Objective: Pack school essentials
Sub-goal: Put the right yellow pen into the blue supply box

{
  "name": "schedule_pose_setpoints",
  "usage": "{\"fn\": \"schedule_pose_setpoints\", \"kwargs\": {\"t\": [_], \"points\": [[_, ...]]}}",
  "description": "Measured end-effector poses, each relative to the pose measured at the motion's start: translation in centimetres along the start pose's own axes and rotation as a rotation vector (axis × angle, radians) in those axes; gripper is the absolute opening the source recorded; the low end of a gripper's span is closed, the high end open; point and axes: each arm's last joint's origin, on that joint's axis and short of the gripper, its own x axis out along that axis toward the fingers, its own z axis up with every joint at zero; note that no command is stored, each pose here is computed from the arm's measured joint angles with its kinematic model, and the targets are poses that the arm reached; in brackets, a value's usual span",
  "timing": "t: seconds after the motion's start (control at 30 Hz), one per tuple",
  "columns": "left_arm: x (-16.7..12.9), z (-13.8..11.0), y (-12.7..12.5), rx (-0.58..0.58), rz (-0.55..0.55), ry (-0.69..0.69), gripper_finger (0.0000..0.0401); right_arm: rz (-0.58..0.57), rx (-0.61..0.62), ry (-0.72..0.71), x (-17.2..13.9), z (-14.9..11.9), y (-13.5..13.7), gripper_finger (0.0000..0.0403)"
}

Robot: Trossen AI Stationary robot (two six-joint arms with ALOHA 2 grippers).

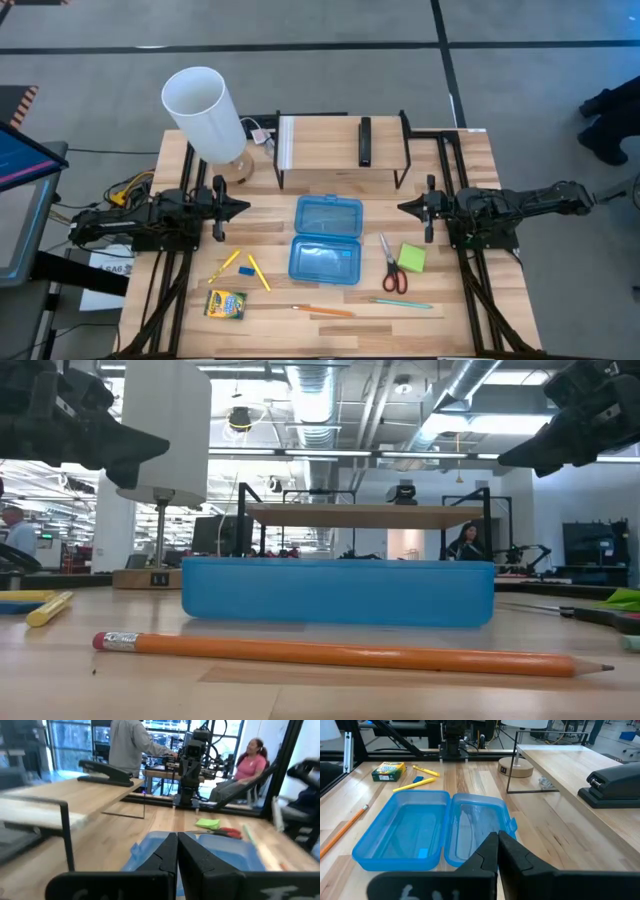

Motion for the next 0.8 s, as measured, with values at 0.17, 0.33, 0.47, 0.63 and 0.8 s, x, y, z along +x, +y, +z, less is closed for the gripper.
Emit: {"fn": "schedule_pose_setpoints", "kwargs": {"t": [0.17, 0.33, 0.47, 0.63, 0.8], "points": [[0.0, 0.3, 0.0, -0.153, 0.008, -0.028, 0.0000, 0.000, 0.000, 0.000, 0.0, 0.0, 0.0, 0.0027], [0.0, 0.5, 0.1, -0.316, 0.043, -0.060, 0.0000, 0.000, 0.000, 0.000, 0.0, 0.0, 0.0, 0.0027], [0.0, 0.5, 0.3, -0.454, 0.098, -0.088, 0.0000, 0.000, 0.000, 0.000, 0.0, 0.0, 0.0, 0.0028], [-0.1, 1.5, 0.1, -0.398, 0.045, -0.168, 0.0000, 0.001, 0.000, 0.000, 0.0, 0.0, 0.0, 0.0028], [0.0, 2.2, 0.0, -0.387, 0.071, -0.090, 0.0000, 0.001, -0.001, 0.001, 0.0, 0.0, 0.0, 0.0027]]}}
